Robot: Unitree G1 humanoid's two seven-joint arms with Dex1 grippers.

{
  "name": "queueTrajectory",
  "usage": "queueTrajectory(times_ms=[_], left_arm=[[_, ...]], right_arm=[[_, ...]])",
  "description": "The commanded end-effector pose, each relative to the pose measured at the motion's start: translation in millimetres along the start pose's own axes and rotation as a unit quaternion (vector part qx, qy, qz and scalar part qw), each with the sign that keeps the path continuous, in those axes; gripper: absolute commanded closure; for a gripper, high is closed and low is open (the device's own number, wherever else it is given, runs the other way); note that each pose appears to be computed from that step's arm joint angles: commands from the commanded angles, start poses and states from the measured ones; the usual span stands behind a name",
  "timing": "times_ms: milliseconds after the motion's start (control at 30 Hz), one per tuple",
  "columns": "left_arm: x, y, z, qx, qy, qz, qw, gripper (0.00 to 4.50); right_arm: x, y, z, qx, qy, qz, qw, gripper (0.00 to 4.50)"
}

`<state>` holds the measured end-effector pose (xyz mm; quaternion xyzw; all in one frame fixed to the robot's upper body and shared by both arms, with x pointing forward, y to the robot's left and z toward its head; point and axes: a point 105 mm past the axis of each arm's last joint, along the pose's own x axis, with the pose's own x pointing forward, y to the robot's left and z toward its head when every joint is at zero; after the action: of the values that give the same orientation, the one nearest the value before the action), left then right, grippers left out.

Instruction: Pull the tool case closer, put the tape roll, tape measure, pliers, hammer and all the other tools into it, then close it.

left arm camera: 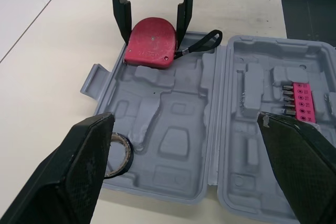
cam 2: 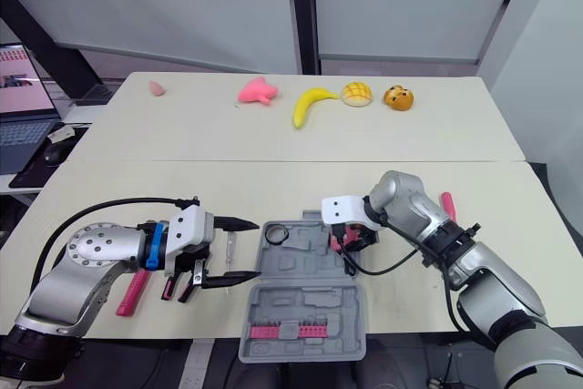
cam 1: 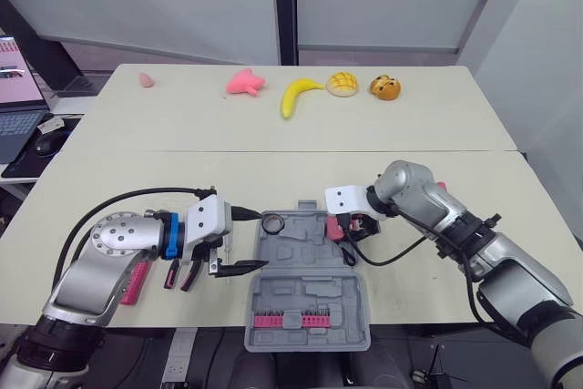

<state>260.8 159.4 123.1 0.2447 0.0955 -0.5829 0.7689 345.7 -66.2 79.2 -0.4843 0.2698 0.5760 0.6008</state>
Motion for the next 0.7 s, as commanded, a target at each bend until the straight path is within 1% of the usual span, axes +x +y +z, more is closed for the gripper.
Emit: queueTrajectory(times_ms=[33,500,567,633,700], left_arm=[[0.6,-2.4,6.9,0.016,-0.006,-0.008,1.0,0.0],[1.2,-2.8,9.3,0.016,-0.002,-0.014,1.0,0.0],[1.2,-3.2,10.1,0.015,-0.002,-0.015,1.0,0.0],[1.0,-3.7,10.2,0.015,0.0,-0.016,1.0,0.0],[0.8,-3.7,10.6,0.014,0.0,-0.017,1.0,0.0]], right_arm=[[-8.4,-8.2,10.2,-0.021,-0.009,-0.019,1.0,1.33],[-7.2,-9.3,14.4,-0.026,-0.011,-0.024,0.999,1.33],[-8.2,-11.0,15.8,-0.023,-0.015,-0.029,0.999,0.58],[-10.0,-12.9,17.4,-0.02,-0.019,-0.034,0.999,0.03],[-12.7,-13.8,19.9,-0.018,-0.025,-0.036,0.999,0.03]])
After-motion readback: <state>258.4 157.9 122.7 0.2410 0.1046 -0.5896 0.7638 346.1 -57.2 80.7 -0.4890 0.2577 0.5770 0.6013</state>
